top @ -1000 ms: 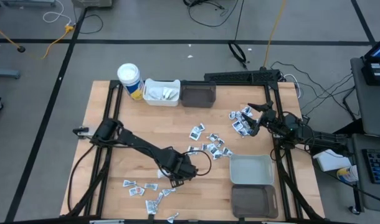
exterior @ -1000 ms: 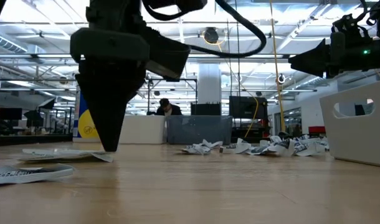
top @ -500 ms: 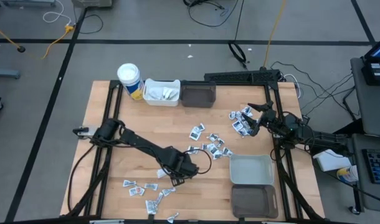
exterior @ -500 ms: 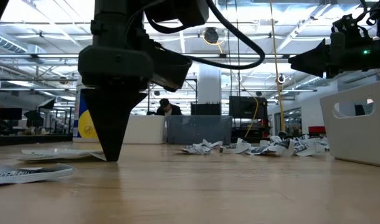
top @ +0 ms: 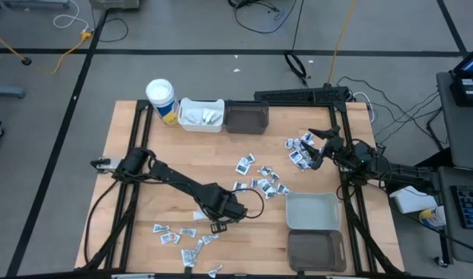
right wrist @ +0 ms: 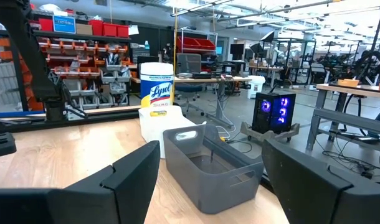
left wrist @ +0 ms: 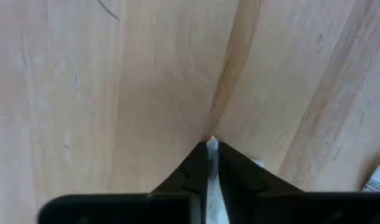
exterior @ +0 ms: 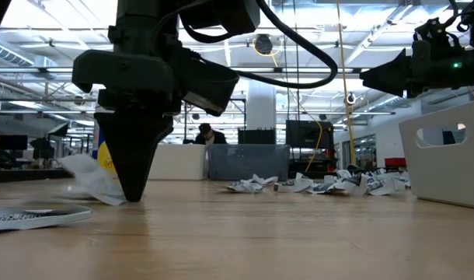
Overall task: Pick & Place First Aid Supplies
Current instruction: Put the green bandage into the white bin
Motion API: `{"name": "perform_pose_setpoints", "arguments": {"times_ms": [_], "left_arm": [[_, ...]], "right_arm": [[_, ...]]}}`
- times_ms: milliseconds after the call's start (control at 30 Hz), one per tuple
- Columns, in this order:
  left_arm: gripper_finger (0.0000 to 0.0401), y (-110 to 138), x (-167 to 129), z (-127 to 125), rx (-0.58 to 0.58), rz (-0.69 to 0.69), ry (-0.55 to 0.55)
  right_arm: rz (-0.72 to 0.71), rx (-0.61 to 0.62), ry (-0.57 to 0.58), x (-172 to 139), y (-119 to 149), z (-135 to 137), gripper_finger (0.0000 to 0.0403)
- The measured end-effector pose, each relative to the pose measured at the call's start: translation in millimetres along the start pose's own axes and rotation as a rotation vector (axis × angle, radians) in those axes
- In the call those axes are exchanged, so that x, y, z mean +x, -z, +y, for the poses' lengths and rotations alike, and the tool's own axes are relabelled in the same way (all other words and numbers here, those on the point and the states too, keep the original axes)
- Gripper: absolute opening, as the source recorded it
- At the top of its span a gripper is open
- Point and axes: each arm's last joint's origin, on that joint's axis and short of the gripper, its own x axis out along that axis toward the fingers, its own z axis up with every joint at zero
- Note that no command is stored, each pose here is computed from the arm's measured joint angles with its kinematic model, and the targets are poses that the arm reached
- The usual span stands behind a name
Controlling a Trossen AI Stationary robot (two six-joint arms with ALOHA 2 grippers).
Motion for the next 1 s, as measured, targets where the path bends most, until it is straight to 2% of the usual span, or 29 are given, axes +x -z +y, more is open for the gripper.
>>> {"name": "perform_pose_setpoints", "arguments": {"times_ms": [100,233,433,733,900,1000], "left_arm": [[0.0007,-1,-1,2,0.017,0.000,0.004],[0.0010,-2,-11,9,0.039,-0.008,0.026],[0.0005,4,-46,27,0.072,-0.015,0.061],[0.0003,31,-107,56,0.172,-0.063,0.077],[0.0002,46,-130,70,0.266,-0.068,0.074],[0.0002,46,-138,89,0.292,-0.071,0.070]], "right_arm": [[0.000,0.000,0.000,0,0,0,0.0279],[0.000,0.000,0.000,0,0,0,0.0279],[0.000,0.000,0.000,0,0,0,0.0279],[0.000,0.000,0.000,0,0,0,0.0279],[0.000,0.000,0.000,0,0,0,0.0279],[-0.001,0.001,0.000,0,0,0,0.0279]]}}
